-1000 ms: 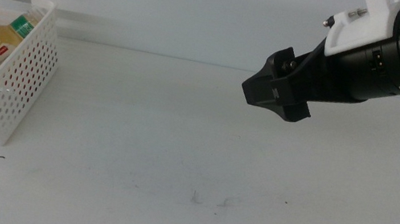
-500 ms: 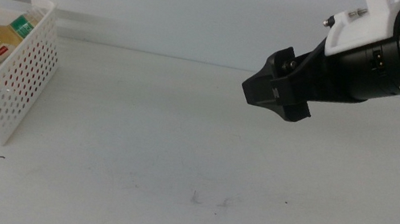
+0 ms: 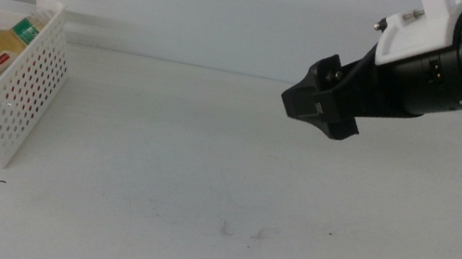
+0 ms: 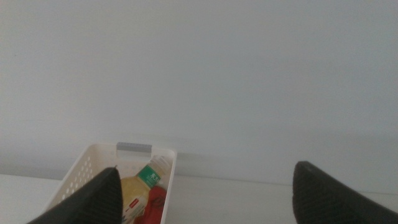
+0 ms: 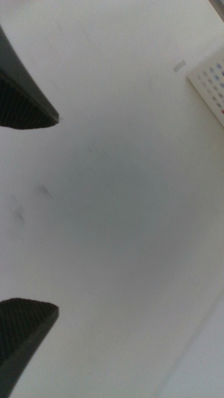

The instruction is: Use arms to grab the bottles and put them into the dustbin to the left of the table.

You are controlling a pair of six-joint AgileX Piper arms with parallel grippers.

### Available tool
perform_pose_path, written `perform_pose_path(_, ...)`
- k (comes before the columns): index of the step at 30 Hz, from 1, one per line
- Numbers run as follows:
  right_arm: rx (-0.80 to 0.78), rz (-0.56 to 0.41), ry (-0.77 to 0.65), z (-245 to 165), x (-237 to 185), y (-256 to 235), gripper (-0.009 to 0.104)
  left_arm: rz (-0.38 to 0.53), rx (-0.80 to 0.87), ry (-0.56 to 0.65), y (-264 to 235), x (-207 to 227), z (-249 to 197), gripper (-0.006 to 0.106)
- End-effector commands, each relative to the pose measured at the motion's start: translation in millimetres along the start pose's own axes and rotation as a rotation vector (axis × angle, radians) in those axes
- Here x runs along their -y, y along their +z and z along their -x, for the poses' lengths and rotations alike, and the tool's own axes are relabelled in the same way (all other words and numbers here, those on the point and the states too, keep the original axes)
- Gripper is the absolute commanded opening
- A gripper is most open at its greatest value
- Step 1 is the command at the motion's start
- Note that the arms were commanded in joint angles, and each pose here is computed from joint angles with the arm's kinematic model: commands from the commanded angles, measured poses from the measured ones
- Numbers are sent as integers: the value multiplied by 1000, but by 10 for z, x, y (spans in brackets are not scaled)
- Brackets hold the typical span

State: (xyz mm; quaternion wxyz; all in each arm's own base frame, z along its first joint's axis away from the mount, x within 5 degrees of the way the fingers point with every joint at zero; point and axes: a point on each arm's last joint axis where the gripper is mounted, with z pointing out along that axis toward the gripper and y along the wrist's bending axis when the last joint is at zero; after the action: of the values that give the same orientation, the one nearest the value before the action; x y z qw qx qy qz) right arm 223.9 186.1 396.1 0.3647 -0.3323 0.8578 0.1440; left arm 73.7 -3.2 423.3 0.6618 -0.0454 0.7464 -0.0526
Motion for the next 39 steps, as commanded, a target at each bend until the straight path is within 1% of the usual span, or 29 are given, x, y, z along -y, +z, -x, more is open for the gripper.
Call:
perform_pose_path(1,67,-67,-46,-47,70,-1,72,1,-1,4,22,-9,-42,94)
perform_pose_path(2,114,-100,-59,-93,122,-20,72,2,1,3,26,-14,-67,94)
perform_pose_path(4,205,-135,-38,-220,218,-103,72,-2,22,-16,44,-29,-179,94)
perform_pose_path(6,270,-152,54,-427,334,-170,72,-5,49,-47,73,-57,-357,94)
perform_pose_path(8,329,-183,152,-683,448,-194,72,7,57,-58,87,-107,-639,94)
perform_pose_path(9,374,-212,193,-827,504,-230,72,13,51,-58,84,-131,-797,94)
perform_pose_path(11,446,-289,227,-1117,581,-331,72,20,14,-59,66,-166,-1084,94)
perform_pose_path(14,497,-389,211,-1597,532,-554,72,22,-12,-68,22,-205,-1437,94)
perform_pose_path(17,535,-514,108,-2042,420,-740,72,20,-6,-68,-26,-229,-1667,94)
perform_pose_path(21,603,-631,132,-2580,282,-776,72,18,10,-64,-60,-253,-1878,94)
perform_pose_path(25,660,-733,151,-2903,195,-745,72,29,-27,-67,-3,-283,-2034,94)
perform_pose_path(28,640,-764,170,-2995,227,-646,72,47,-13,-40,29,-313,-2100,94)
perform_pose_path(35,600,-753,183,-3135,255,-470,72,66,-68,-15,86,-359,-2319,94)
perform_pose_path(37,591,-750,186,-3169,260,-430,72,72,-57,5,91,-367,-2325,94)
perform_pose_path(39,617,-754,181,-3150,260,-444,72,79,-42,34,91,-375,-2310,94)
